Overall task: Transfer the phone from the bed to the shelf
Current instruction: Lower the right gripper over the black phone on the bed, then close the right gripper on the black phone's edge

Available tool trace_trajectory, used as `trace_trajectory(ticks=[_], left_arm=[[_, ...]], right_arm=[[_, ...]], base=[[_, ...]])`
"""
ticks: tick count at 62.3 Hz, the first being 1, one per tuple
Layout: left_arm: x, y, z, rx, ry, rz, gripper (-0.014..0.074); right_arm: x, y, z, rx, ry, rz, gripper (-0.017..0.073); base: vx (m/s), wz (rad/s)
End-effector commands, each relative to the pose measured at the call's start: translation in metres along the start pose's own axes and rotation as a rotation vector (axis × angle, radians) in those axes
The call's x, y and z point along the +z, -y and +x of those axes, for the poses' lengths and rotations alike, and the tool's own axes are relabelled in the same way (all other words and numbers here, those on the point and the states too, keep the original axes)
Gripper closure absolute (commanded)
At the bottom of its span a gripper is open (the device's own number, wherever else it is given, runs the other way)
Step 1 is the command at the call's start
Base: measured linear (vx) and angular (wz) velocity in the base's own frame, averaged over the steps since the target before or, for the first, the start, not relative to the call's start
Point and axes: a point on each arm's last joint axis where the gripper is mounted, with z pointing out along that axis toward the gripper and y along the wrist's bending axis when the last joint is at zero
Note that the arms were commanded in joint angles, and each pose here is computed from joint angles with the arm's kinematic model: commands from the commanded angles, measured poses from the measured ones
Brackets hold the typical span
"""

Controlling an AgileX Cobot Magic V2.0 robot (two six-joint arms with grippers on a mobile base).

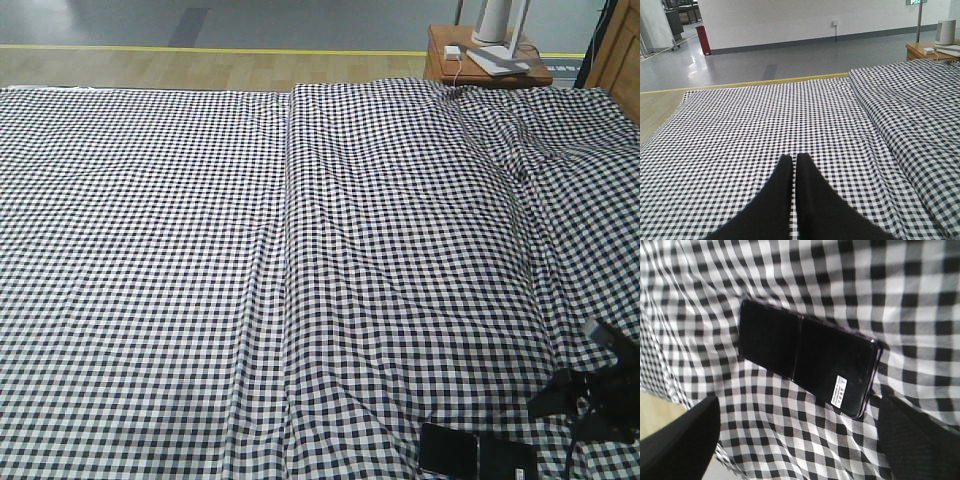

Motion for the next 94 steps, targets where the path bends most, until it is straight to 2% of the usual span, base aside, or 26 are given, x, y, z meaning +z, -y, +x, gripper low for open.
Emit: trace_trajectory(ticks=[1,20,54,81,89,94], left_arm=[[-0.003,-0.002,-0.014,-0.014,0.107,-0.01,0.0592],[-0.003,-0.002,-0.014,-0.014,0.107,-0.01,0.0592],[-0.003,-0.002,-0.014,-0.014,0.107,-0.01,0.0592],[-0.003,-0.002,-0.014,-0.014,0.107,-0.01,0.0592],[-0.003,-0.002,-0.014,-0.014,0.107,-0.01,0.0592],[-0.003,-0.002,-0.014,-0.014,0.107,-0.01,0.0592]], right_arm=[[-0.006,-0.003,-0.005,-0.033,0.019,-0.038,-0.0039],[0.026,0.013,0.004,-0.025,-0.007,-0.061,-0.0039],[0.049,0.025,0.001,-0.043,0.013,-0.115,-0.0036],[0.069,0.034,0.006,0.003,-0.012,-0.156,-0.0036],[0.079,0.036,0.008,0.015,-0.007,-0.195,-0.0036],[0.082,0.034,0.007,0.015,0.002,-0.258,-0.0036]], base=[[0.0,0.0],[0.0,0.0],[0.0,0.0],[0.0,0.0],[0.0,0.0],[0.0,0.0]])
